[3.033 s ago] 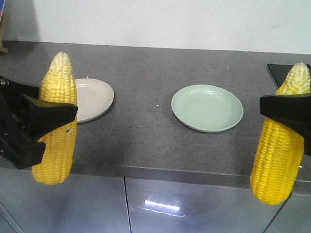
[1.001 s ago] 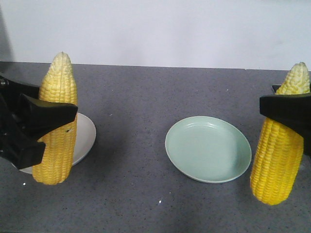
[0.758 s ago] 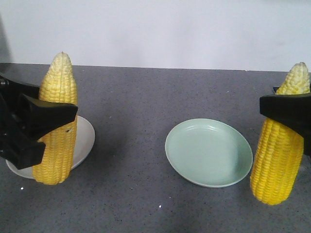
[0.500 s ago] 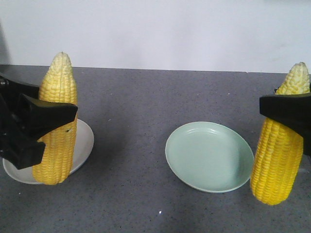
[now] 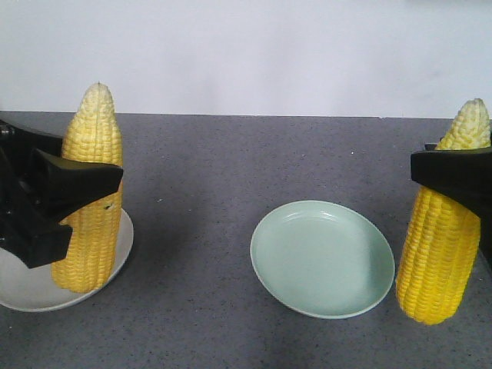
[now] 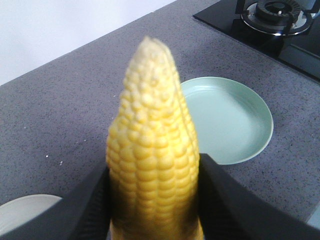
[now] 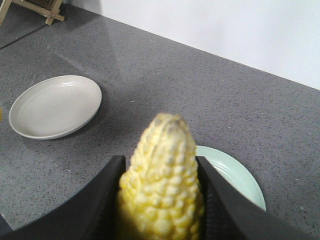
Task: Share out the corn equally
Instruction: 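Drive up to the counter edge with cobs held beside the plates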
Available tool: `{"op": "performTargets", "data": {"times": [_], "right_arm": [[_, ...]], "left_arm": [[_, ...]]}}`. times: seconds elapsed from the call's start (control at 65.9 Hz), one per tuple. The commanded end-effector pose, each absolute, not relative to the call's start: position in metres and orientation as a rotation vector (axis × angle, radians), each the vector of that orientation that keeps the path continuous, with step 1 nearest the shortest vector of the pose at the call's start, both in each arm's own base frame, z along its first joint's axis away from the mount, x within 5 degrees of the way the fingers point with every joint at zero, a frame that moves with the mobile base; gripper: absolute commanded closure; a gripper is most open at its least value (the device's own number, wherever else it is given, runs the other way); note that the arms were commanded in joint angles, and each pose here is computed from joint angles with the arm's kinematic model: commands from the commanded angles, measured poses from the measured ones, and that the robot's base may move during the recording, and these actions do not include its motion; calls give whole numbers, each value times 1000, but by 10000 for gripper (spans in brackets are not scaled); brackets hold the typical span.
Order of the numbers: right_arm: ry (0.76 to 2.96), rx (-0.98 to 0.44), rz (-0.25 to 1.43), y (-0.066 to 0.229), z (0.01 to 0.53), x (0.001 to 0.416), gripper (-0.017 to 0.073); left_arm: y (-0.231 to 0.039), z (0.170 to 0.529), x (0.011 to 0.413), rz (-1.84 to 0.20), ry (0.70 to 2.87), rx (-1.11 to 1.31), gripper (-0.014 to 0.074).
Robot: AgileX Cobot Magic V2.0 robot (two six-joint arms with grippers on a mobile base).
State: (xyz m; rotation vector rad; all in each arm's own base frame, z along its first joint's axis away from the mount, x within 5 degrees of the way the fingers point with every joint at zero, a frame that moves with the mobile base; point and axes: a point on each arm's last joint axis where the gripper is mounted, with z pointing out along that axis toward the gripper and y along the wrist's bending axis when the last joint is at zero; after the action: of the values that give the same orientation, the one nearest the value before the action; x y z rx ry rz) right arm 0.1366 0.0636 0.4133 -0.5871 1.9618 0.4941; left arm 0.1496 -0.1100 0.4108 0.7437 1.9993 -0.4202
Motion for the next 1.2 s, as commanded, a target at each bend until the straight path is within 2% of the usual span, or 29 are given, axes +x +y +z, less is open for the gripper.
{"op": "performTargets", "data": {"times": [0.0, 1.183], "right_arm": [[1882, -542, 489, 62, 426, 137, 391], [1882, -541, 492, 62, 426, 137, 391]], "left_arm": [[-110, 425, 149, -450, 1914, 697, 343], [-110, 425, 149, -450, 1914, 697, 343]]}}
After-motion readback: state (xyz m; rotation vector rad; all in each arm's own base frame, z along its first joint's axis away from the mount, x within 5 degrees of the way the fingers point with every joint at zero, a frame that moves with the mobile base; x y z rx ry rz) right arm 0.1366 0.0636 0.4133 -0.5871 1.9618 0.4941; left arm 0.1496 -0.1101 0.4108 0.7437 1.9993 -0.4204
